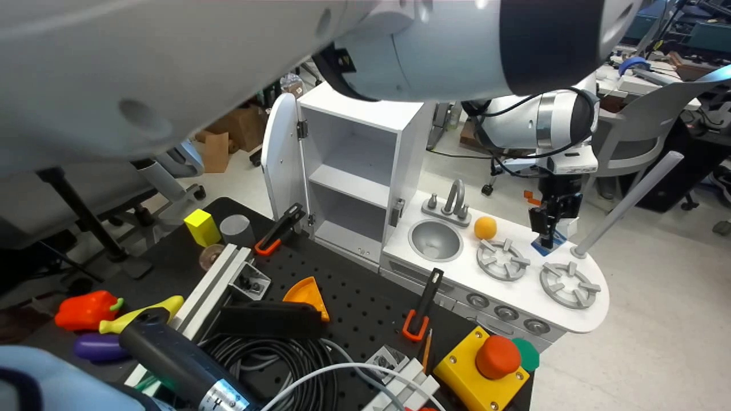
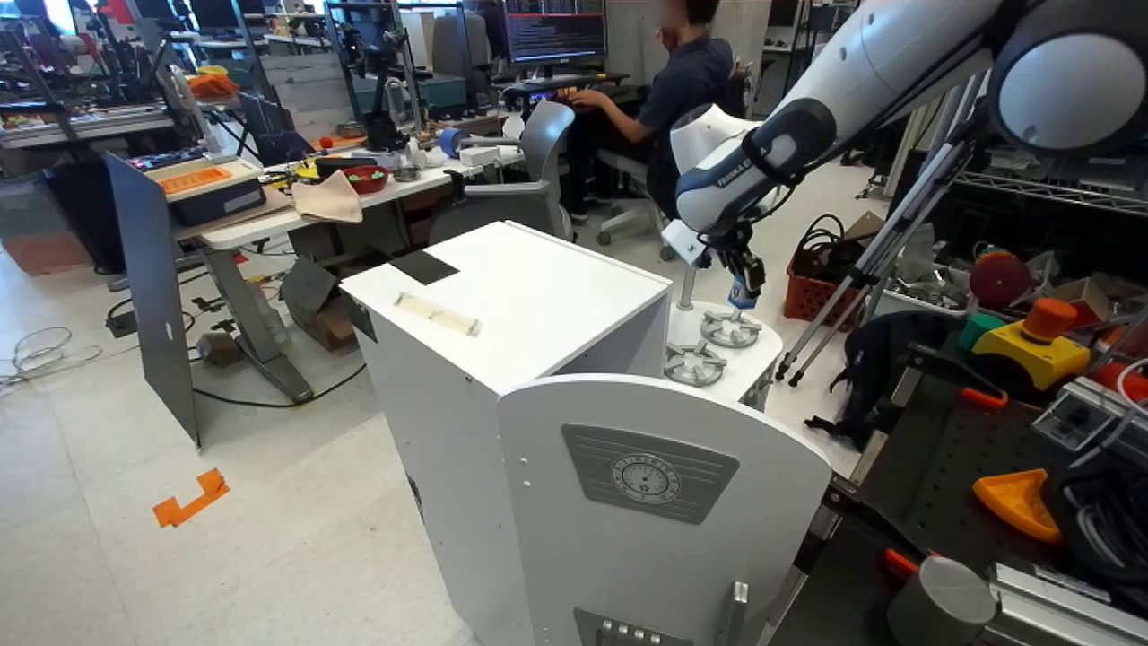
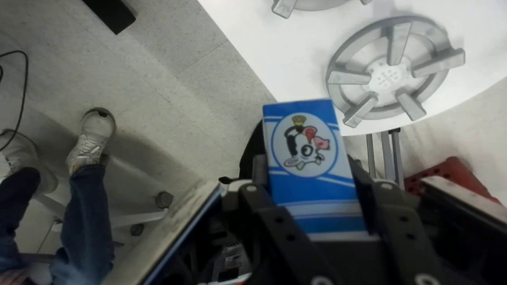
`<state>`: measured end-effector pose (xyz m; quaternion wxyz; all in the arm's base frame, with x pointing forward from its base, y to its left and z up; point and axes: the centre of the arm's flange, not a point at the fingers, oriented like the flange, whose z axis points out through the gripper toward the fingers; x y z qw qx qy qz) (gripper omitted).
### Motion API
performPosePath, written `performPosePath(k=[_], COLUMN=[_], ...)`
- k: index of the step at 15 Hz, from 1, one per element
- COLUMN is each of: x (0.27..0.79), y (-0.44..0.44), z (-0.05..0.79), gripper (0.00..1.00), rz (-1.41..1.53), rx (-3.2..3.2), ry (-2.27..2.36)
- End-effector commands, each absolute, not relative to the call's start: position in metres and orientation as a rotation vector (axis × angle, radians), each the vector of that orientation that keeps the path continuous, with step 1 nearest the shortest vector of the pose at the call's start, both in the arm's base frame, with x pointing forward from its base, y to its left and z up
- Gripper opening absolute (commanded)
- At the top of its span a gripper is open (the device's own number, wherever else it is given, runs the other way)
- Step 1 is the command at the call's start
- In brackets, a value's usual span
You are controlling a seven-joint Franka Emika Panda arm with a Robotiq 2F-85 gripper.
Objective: Pick the blue carton and drop it on the counter
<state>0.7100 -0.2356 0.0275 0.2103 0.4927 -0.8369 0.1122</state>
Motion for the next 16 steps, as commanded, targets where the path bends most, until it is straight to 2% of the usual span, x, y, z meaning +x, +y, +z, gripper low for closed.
performPosePath(k=[1,9,16], x=[0.784,0.786,0.787], y=[-0.251,-0.230,-0.204], z=[0.006,-0.013,-0.024], gripper=[0.21,0.21,0.21], rz=[0.461,0.473,0.103], rx=[1.174,1.021,1.185], ry=[-2.363,-2.374,-2.583])
